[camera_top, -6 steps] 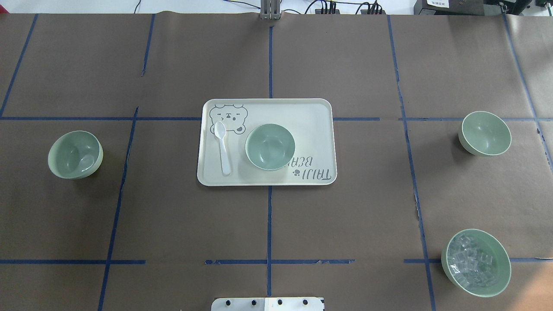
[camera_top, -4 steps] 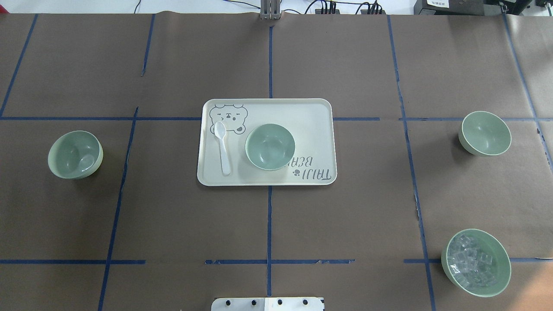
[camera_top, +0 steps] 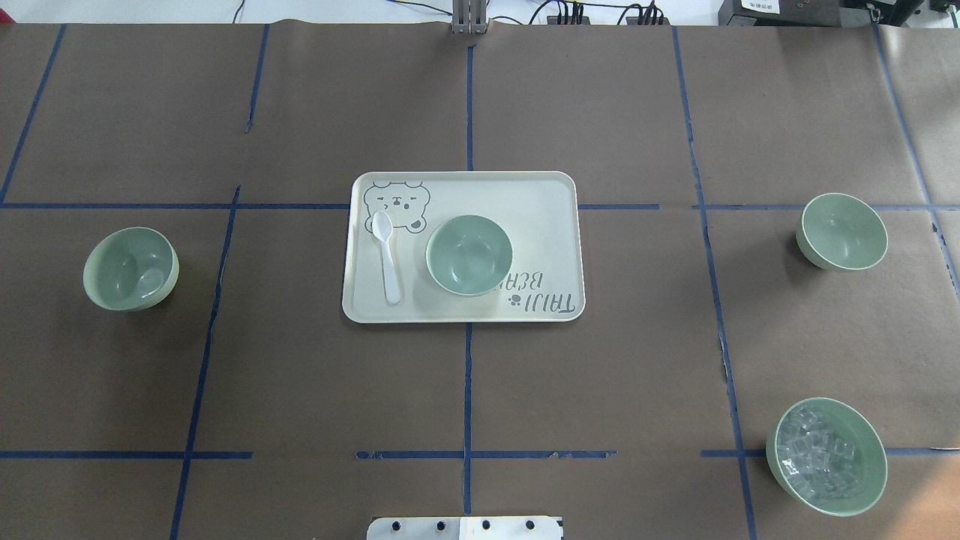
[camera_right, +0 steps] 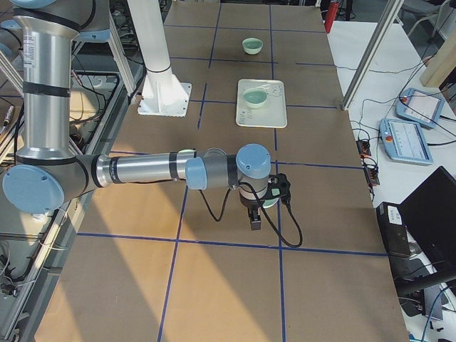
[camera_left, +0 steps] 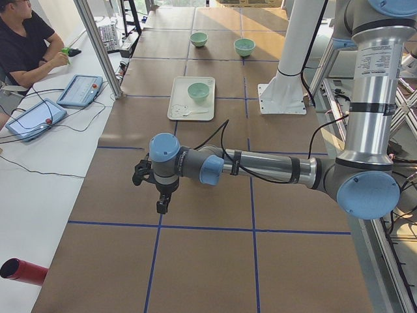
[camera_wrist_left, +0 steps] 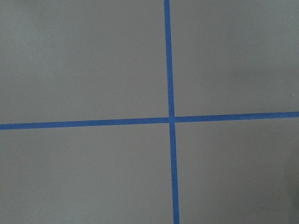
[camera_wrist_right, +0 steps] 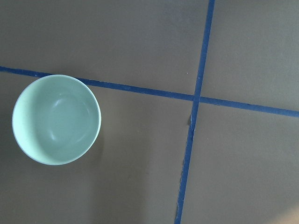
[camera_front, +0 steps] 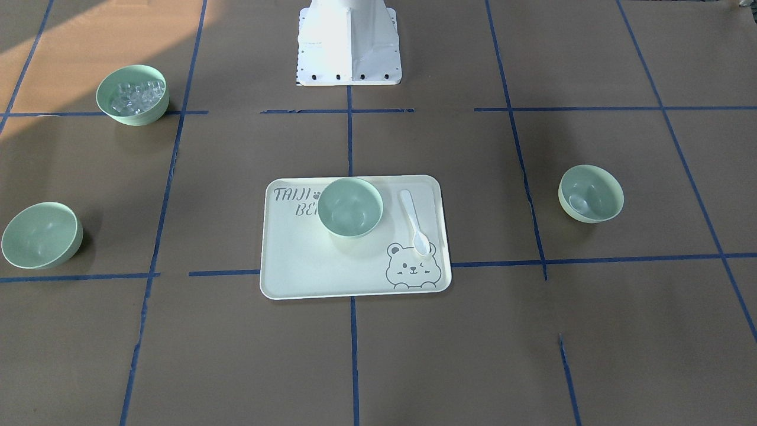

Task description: Stack green bowls together

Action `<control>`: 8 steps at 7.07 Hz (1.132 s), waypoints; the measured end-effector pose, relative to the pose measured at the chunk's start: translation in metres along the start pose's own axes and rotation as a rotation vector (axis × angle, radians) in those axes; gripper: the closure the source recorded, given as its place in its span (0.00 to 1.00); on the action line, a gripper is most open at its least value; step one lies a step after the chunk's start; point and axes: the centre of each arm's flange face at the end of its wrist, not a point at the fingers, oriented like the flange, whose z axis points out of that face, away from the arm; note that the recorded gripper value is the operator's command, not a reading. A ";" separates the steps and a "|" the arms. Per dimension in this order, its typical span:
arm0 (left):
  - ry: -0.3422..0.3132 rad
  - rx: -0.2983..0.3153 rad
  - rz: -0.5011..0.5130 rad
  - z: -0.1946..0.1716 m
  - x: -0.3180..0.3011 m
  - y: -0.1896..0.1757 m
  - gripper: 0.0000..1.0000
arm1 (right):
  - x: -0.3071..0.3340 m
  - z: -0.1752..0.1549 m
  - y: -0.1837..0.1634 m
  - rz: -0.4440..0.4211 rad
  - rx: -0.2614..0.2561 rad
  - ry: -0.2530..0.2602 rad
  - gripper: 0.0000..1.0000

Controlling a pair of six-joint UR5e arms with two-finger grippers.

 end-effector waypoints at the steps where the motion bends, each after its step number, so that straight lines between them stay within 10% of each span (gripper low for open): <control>1: 0.030 0.018 -0.006 0.022 0.038 -0.006 0.00 | -0.003 -0.002 -0.001 -0.004 0.002 0.000 0.00; 8: 0.101 0.061 -0.182 0.115 0.157 0.013 0.00 | 0.004 0.013 -0.007 0.011 -0.021 -0.032 0.00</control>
